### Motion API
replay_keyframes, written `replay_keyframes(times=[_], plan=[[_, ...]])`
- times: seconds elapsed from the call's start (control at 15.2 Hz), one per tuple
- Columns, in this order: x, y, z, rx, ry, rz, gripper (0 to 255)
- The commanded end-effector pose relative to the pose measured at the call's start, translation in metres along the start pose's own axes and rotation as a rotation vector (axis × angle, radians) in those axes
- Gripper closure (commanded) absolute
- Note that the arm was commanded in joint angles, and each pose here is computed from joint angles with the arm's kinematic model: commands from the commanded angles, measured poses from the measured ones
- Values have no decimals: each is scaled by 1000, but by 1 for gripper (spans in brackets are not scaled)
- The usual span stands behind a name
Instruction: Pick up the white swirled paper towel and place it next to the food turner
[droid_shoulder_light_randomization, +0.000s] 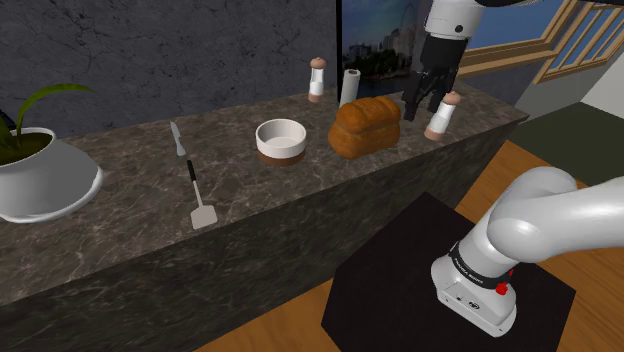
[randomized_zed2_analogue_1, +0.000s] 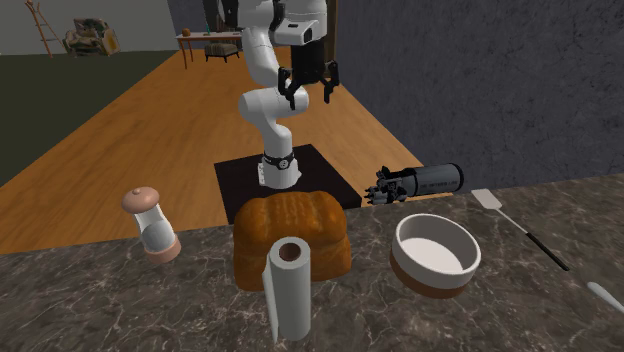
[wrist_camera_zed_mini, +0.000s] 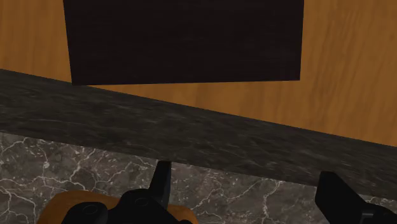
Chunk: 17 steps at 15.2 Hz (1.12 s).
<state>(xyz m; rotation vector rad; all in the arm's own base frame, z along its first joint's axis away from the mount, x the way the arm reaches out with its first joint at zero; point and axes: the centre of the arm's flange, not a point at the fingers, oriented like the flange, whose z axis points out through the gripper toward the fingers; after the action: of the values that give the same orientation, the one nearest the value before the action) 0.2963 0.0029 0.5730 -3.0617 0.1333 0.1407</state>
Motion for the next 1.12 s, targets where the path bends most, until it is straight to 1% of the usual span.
replay_keyframes(times=[0.0,1.06], plan=[[0,0,0,0,0,0,0],[189,66,7,-41,59,79,0]])
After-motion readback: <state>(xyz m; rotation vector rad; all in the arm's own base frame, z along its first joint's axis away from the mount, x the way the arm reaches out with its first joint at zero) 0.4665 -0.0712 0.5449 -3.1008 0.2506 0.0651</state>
